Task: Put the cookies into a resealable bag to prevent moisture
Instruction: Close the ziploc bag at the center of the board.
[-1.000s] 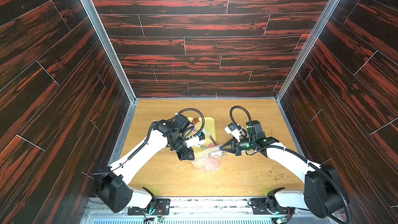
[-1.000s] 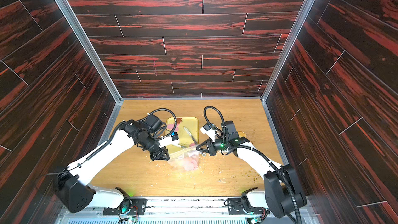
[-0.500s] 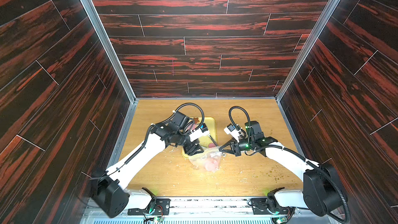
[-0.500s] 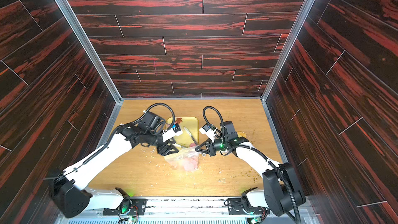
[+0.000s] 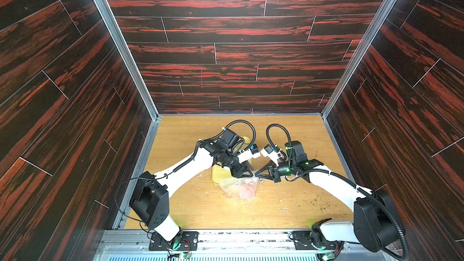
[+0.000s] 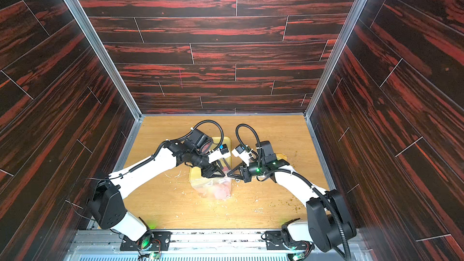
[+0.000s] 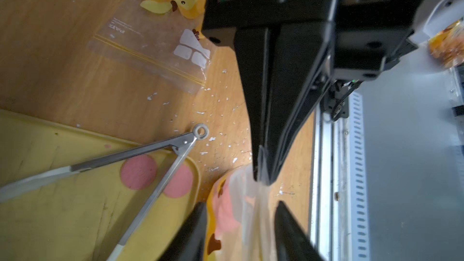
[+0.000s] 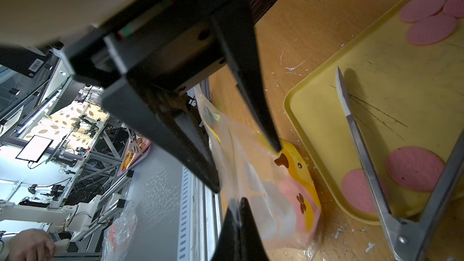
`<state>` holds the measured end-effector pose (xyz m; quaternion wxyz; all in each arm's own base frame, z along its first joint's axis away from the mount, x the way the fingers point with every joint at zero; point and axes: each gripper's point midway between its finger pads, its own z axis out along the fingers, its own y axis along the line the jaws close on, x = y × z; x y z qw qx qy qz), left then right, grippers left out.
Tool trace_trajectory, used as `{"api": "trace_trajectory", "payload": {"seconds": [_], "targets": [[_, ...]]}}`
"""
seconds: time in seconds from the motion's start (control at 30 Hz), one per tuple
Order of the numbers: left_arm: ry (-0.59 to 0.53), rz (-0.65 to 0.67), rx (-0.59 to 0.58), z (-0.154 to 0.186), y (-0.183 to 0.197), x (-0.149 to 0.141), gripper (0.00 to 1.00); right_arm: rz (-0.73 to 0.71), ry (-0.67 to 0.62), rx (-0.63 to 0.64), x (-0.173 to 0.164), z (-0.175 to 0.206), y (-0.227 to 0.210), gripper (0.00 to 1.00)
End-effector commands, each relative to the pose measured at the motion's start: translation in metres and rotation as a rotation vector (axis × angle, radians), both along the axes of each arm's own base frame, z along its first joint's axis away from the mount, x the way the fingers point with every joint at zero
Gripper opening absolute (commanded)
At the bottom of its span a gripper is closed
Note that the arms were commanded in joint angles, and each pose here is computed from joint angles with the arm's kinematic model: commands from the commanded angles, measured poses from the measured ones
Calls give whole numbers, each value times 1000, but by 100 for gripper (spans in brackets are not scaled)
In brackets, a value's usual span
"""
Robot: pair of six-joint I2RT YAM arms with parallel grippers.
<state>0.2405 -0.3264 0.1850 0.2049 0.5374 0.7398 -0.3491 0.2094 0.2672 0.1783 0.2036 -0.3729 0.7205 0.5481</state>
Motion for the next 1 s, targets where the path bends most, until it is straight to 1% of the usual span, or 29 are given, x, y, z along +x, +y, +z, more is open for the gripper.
{"api": "trace_trajectory", "payload": {"seconds": [0.0, 0.2, 0.23, 0.3, 0.37, 0.4, 0.43, 0.47, 0.53, 0.77, 0.97], "targets": [[4, -28, -26, 7, -5, -1, 33, 28, -28, 19, 0, 7, 3, 0], [28, -58, -2, 2, -4, -9, 32, 26, -32, 24, 1, 7, 4, 0], [33, -62, 0, 1, -4, -10, 30, 26, -32, 26, 1, 7, 4, 0], [37, -62, 6, 0, -2, -11, 20, 25, -31, 28, 1, 7, 4, 0], [46, -63, 23, -2, 0, -13, 6, 28, -35, 32, 0, 7, 4, 0], [51, -64, 31, -2, 1, -14, 2, 30, -35, 33, -1, 6, 4, 1], [61, -64, 36, -2, 2, -15, 0, 30, -40, 35, -1, 5, 3, 5], [67, -65, 39, -2, 2, -15, 0, 33, -43, 39, -2, 4, 3, 8], [90, -69, 28, 1, 1, -18, 0, 43, -47, 58, -4, 4, 4, 11], [135, -63, 12, 4, 1, -20, 1, 64, -28, 94, -4, -2, 9, 13], [144, -40, 6, 7, 4, -16, 2, 90, -13, 87, -8, -8, 16, 15]]}}
